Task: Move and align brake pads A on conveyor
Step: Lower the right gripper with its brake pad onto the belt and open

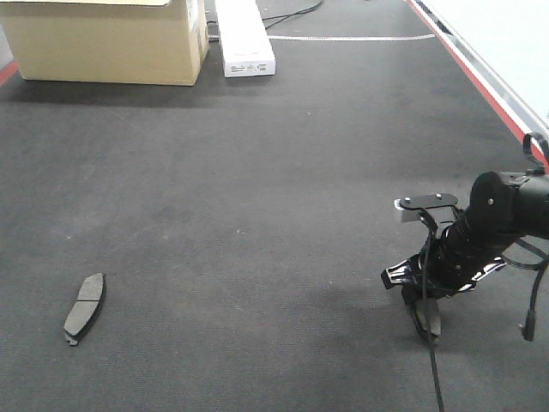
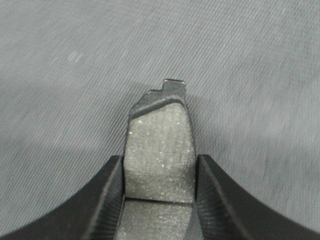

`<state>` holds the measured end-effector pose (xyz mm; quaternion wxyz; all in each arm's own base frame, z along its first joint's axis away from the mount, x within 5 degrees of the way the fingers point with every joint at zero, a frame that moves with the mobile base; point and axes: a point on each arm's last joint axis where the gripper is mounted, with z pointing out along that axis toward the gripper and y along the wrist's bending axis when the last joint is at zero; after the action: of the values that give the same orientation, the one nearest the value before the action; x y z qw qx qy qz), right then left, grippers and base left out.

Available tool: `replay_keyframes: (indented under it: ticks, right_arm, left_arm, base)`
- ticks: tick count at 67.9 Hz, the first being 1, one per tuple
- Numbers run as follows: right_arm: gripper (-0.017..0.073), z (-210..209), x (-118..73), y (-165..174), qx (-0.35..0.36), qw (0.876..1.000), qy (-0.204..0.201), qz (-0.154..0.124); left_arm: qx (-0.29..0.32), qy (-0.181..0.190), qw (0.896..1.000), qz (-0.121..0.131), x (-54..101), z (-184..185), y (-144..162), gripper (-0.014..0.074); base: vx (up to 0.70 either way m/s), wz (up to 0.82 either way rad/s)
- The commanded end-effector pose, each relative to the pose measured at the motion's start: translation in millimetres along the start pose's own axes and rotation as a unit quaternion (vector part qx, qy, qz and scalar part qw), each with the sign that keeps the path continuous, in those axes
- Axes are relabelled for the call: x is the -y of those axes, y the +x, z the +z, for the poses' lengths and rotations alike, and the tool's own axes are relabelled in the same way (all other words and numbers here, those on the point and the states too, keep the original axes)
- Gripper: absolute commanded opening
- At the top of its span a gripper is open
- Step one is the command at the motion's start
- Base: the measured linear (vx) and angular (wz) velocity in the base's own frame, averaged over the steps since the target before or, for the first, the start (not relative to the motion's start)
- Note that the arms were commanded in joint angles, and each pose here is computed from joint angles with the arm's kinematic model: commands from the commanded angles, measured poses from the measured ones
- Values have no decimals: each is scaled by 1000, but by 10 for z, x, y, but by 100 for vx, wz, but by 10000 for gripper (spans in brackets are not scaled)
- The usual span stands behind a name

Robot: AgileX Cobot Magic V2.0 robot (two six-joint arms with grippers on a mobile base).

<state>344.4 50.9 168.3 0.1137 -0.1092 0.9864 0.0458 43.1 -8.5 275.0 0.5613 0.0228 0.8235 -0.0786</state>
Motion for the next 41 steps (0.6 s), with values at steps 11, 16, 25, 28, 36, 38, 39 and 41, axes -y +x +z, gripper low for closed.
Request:
replay_keyframes:
  ticks: [11, 16, 25, 28, 36, 38, 39, 41]
  right_arm:
    - [363, -285, 9, -148, 65, 998, 10, -2]
    - [370, -362, 1, -144, 73, 997, 10, -3]
    - [369, -611, -23, -131, 104, 994, 13, -6]
    - [369, -732, -37, -112, 117, 993, 13, -7]
    - [369, -1054, -76, -10, 157, 987, 16, -11]
    - [369, -1119, -85, 31, 165, 986, 17, -12]
    - [369, -1144, -87, 37, 168, 985, 18, -12]
    - [369, -1229, -98, 89, 180, 983, 20, -15]
  left_arm:
    - [39, 7, 999, -4, 17, -21, -123, 460]
    - [39, 7, 999, -4, 17, -21, -123, 460]
    - [39, 7, 999, -4, 17, -21, -123, 460]
    - [39, 7, 999, -4, 17, -21, -123, 460]
    - [39, 7, 999, -4, 17, -21, -123, 460]
    - [39, 7, 999, -4, 17, -21, -123, 460]
    - [39, 7, 999, -4, 17, -21, -123, 460]
    - [39, 7, 999, -4, 17, -21, -123, 460]
  base:
    - [0, 0]
    - [0, 0]
    - [0, 0]
    - [0, 0]
    - [0, 0]
    - [0, 0]
    - [0, 0]
    - [0, 0]
